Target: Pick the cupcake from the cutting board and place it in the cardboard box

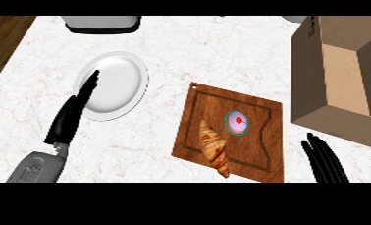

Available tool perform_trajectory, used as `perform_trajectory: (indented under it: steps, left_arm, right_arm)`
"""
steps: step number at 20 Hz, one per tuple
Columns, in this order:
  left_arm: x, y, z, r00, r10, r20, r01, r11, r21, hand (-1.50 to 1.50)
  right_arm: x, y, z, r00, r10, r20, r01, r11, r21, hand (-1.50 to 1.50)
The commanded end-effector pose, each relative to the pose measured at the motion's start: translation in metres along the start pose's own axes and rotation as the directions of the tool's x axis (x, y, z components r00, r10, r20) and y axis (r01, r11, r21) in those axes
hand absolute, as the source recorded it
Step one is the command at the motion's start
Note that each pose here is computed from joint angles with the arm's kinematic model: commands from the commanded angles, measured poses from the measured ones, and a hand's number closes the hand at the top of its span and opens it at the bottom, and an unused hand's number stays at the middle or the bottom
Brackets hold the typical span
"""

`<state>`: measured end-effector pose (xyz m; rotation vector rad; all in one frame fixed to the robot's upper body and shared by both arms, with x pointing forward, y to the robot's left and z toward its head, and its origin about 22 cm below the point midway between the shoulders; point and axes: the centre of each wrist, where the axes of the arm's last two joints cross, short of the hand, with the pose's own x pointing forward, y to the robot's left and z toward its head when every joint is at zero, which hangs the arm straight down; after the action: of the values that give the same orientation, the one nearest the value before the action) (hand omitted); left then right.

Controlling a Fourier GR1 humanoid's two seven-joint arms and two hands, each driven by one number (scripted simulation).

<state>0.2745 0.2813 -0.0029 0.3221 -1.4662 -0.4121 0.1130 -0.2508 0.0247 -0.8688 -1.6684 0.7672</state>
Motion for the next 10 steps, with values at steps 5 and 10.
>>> perform_trajectory:
  steps: [5, 10]
  left_arm:
    - [0.007, 0.006, 0.004, 1.0, -0.016, 0.015, 0.016, 1.0, 0.02, 0.0]
    - [-0.013, -0.008, -0.002, 1.0, 0.003, -0.005, -0.003, 1.0, 0.003, 0.0]
  right_arm:
    - [0.019, 0.027, -0.024, 1.0, 0.0, -0.024, 0.002, 0.998, 0.07, -1.5]
    - [-0.008, 0.037, -0.033, 0.999, 0.032, 0.005, -0.032, 0.999, -0.009, -1.5]
